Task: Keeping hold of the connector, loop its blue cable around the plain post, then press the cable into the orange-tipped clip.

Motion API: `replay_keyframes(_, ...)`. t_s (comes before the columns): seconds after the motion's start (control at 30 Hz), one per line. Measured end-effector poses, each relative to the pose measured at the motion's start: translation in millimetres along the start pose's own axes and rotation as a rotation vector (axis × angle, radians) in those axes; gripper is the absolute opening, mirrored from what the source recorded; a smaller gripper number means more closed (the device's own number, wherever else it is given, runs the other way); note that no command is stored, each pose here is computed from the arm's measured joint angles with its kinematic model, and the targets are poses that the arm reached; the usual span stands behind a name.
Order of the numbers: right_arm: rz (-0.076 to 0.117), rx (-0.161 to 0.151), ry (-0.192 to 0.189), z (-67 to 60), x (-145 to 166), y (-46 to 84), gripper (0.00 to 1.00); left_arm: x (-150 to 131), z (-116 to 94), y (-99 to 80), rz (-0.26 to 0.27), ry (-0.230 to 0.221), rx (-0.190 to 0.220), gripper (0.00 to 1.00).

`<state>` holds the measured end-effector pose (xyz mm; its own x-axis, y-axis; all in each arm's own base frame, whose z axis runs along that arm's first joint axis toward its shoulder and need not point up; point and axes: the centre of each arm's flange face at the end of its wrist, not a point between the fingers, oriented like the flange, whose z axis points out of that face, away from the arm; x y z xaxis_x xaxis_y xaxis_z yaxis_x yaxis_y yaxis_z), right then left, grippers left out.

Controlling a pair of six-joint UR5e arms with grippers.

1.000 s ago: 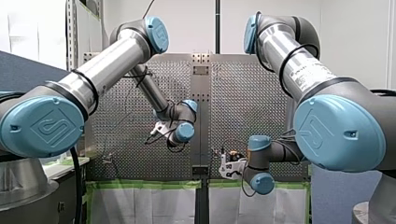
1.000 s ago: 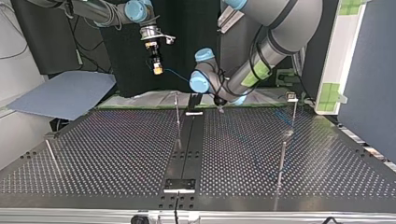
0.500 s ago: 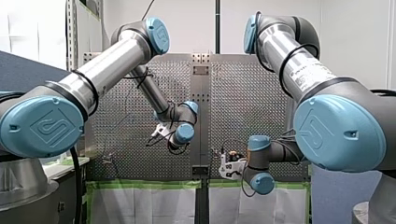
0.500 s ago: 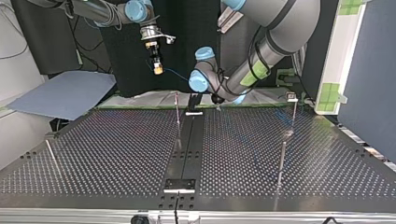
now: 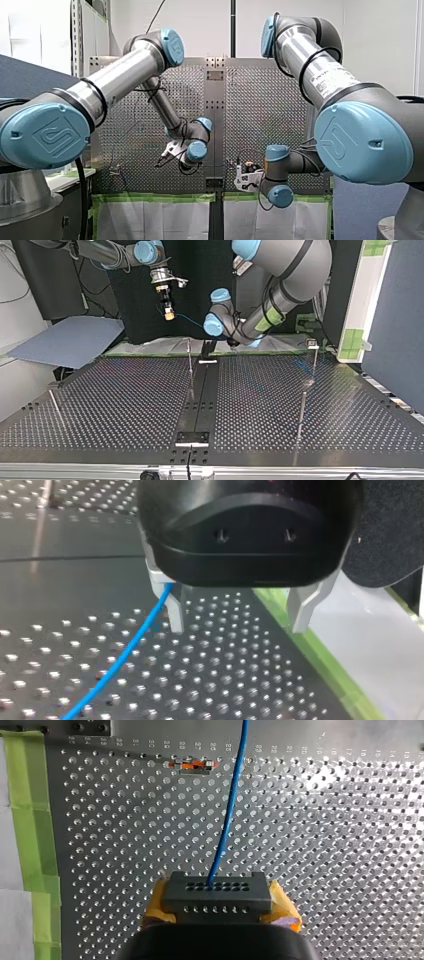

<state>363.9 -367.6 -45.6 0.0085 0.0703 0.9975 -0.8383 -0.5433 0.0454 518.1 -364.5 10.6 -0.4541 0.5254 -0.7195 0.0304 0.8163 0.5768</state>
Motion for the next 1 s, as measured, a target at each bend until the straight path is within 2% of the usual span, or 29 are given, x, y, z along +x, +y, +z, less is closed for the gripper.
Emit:
replay_keyframes(0.23, 0.000, 0.001, -0.001, 2.4, 0, 0.0, 0.00, 5, 5, -2.2, -0.051, 0.000, 0.018, 1.00)
replay_keyframes(0.43, -0.001, 0.010, -0.026, 6.1, -1, -0.7, 0.00, 4, 9, -3.0, -0.111, -0.015, 0.043, 1.00)
replay_keyframes(0.63, 0.000, 0.045, -0.042, 8.1, -3, -2.0, 0.00, 7, 13, -3.0, -0.168, -0.017, 0.087, 1.00)
replay_keyframes(0.87, 0.005, 0.112, -0.050, 13.2, -2, -7.6, 0.00, 9, 18, -3.2, -0.234, -0.016, 0.148, 1.00)
replay_keyframes(1.0, 0.004, 0.133, -0.051, 13.8, -2, -9.5, 0.00, 16, 21, -6.7, -0.266, -0.009, 0.180, 1.00)
